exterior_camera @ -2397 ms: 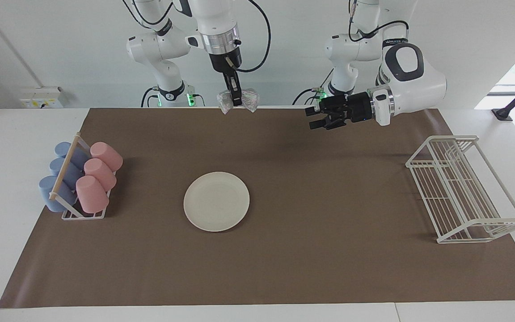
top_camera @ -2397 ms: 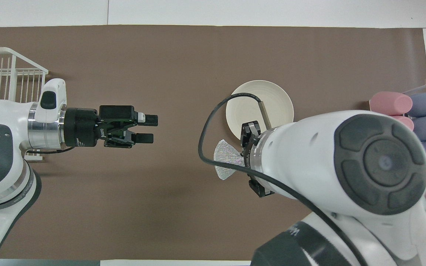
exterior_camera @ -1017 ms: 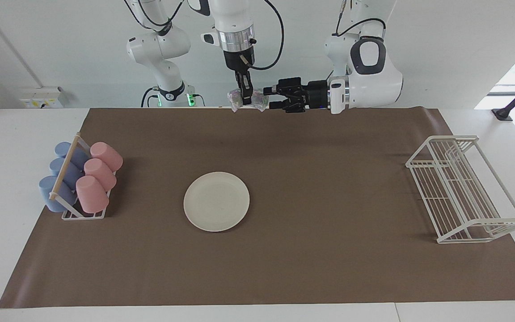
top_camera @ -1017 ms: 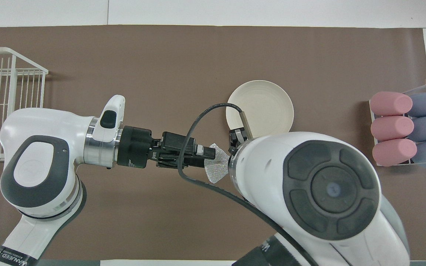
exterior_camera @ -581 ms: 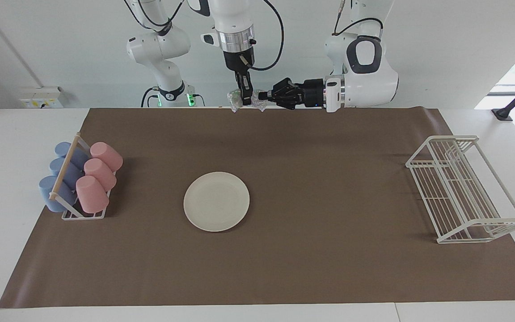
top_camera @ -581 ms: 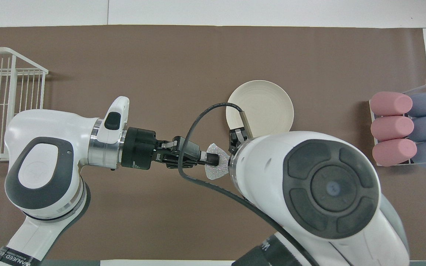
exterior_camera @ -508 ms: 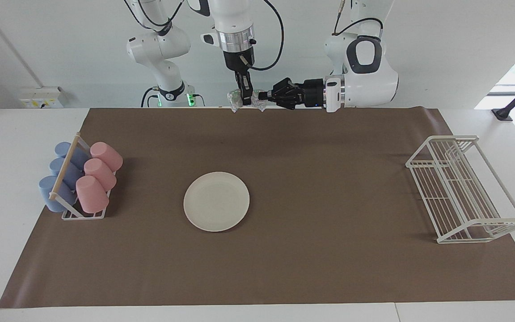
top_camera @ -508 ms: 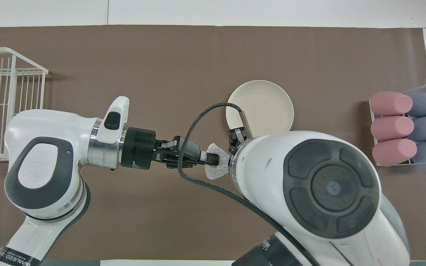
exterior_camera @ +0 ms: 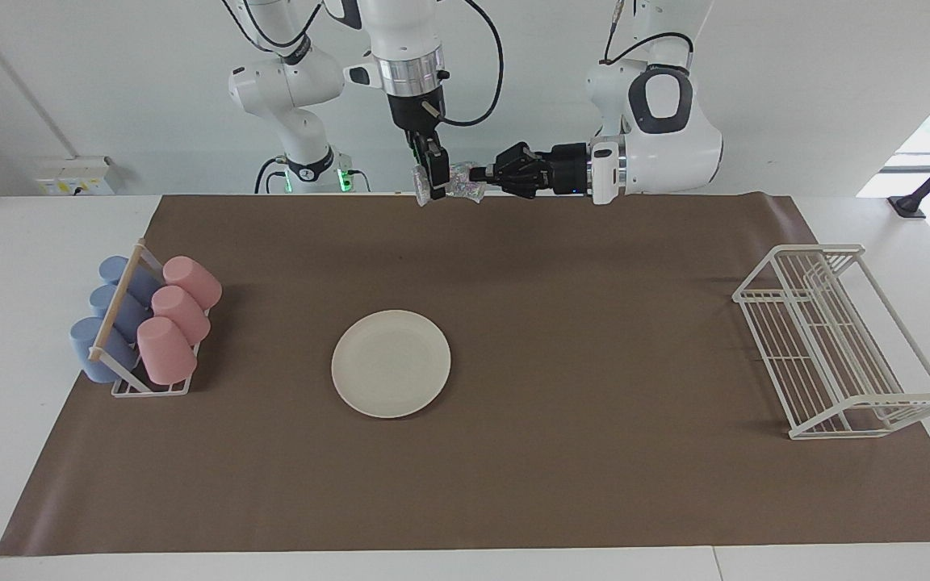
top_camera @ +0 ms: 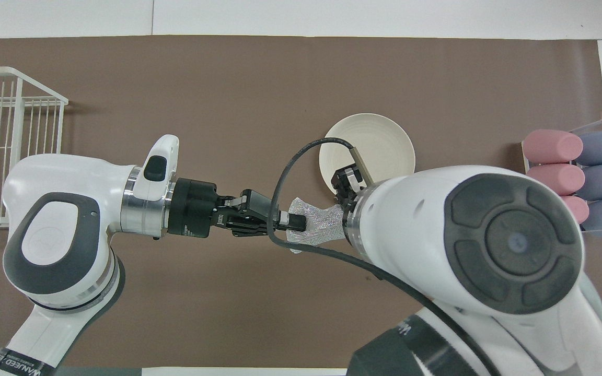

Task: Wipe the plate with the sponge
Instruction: 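Carry the sponge to the rack while the right gripper withdraws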

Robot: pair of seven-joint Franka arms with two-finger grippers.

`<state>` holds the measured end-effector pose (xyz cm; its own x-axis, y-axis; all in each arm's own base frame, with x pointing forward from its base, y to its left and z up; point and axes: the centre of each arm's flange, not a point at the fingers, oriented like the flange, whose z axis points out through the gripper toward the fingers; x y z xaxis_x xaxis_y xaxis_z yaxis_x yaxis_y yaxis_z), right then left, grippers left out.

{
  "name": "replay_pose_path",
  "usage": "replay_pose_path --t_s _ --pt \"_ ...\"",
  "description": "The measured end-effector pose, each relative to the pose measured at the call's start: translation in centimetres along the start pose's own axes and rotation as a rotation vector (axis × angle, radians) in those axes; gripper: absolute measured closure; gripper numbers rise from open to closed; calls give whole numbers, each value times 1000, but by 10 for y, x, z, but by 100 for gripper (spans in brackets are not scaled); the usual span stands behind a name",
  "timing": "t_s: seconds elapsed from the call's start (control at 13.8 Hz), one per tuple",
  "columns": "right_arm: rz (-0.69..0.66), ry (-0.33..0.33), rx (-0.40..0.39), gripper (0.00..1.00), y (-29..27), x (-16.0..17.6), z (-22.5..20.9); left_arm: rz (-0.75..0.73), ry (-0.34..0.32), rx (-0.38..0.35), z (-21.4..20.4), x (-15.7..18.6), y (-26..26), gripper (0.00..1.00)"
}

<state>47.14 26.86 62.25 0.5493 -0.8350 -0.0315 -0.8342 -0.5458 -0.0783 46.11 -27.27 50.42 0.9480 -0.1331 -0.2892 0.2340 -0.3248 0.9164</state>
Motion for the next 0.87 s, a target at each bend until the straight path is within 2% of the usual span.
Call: replay_pose_path --t_s 0.07,0.29,0.51,0.65,0.87 --pt "-89 3 -12 0 5 21 -3 -8 13 29 -9 3 -5 96" --pt "-335 -3 -48 0 26 88 -9 -29 70 99 -45 15 -20 96" --pt "-561 -11 -57 0 47 149 -13 -42 118 237 -79 22 -30 96" --pt "-684 -14 -56 0 57 173 -14 -47 155 338 -99 25 -25 96" --pt "-803 -17 -55 0 60 182 -15 -74 206 511 -121 31 -17 96"
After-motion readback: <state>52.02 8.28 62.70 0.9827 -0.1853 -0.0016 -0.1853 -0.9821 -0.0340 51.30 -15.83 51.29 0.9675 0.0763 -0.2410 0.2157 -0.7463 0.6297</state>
